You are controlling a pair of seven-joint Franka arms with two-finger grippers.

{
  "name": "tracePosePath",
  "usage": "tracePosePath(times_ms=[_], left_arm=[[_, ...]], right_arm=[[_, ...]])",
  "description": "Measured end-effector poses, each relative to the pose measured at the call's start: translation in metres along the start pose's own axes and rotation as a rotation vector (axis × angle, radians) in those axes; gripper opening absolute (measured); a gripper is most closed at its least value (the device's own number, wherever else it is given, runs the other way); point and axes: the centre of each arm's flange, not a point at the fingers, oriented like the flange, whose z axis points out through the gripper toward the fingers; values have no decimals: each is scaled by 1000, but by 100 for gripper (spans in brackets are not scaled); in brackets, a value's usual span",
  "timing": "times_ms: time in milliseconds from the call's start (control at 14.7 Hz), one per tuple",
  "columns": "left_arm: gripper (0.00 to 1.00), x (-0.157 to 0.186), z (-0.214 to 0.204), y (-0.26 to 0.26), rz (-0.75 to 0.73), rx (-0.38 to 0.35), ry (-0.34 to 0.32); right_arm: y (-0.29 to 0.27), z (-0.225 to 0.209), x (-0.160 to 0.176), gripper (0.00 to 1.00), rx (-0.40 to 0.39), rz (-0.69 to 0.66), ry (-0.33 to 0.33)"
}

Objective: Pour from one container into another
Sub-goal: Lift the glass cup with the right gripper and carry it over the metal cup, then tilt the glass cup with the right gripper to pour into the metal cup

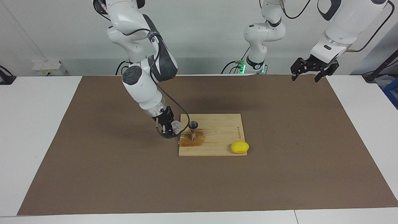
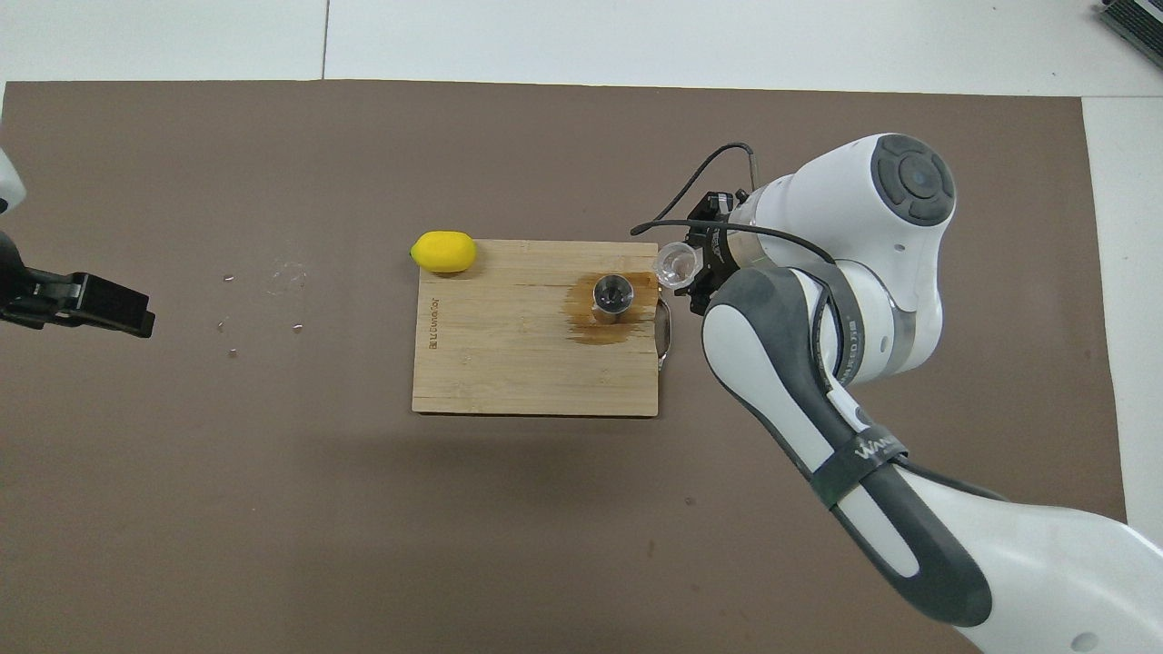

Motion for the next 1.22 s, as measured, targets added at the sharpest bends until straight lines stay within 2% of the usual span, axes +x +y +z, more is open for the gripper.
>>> tracePosePath(times_ms=[407,1222], left_arm=[[100,-1,5,1,2,-1,-11],[100,-2,4,-8,-13,-2,-9]], right_arm=[[5,0,-30,51,-11,-95,73],[13,5,-57,51,12,-228,190]])
